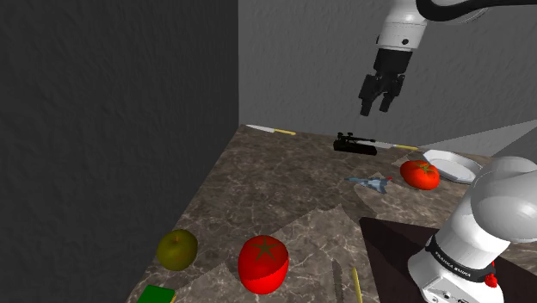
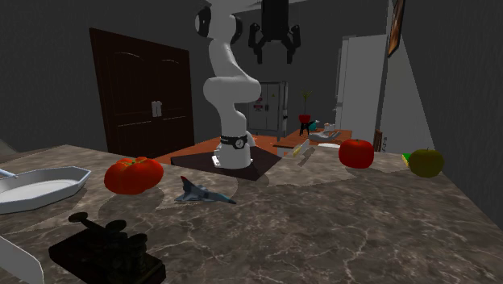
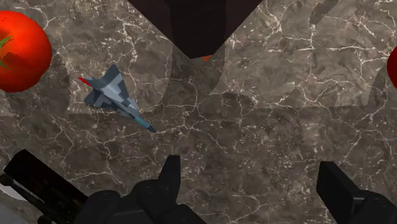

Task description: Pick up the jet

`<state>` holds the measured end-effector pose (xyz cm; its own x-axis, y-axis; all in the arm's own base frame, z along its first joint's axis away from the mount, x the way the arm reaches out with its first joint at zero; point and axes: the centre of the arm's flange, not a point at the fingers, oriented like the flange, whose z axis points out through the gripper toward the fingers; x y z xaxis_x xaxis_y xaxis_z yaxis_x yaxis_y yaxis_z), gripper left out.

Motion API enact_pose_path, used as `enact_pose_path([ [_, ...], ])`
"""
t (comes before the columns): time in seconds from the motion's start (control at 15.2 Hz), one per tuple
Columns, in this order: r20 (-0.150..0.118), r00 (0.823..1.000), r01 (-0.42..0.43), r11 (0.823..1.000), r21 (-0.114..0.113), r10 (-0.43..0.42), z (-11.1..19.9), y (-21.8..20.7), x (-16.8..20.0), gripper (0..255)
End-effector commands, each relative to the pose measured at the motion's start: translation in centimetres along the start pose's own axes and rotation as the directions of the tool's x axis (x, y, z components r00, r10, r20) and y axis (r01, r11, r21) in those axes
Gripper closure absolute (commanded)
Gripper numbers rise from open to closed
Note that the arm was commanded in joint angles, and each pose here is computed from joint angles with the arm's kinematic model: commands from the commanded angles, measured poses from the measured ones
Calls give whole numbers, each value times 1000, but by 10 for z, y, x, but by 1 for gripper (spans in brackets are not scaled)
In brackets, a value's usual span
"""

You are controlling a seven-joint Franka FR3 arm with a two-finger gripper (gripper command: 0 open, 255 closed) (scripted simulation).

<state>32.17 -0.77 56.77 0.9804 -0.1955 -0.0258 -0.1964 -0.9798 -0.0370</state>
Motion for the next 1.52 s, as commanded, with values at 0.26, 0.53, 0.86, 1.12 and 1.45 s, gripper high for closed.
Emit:
enact_pose_path([
  [0.26, -8, 991, 136, 990, -32, -137, 46, 21, -9, 0],
  [0.53, -11, 963, 270, 961, -64, -271, 91, 45, -14, 0],
  [0.86, -9, 902, 428, 898, -105, -431, 146, 76, -15, 0],
  [1.12, -2, 835, 545, 827, -137, -550, 189, 103, -11, 0],
  [1.45, 12, 729, 675, 717, -174, -684, 242, 137, -1, 0],
])
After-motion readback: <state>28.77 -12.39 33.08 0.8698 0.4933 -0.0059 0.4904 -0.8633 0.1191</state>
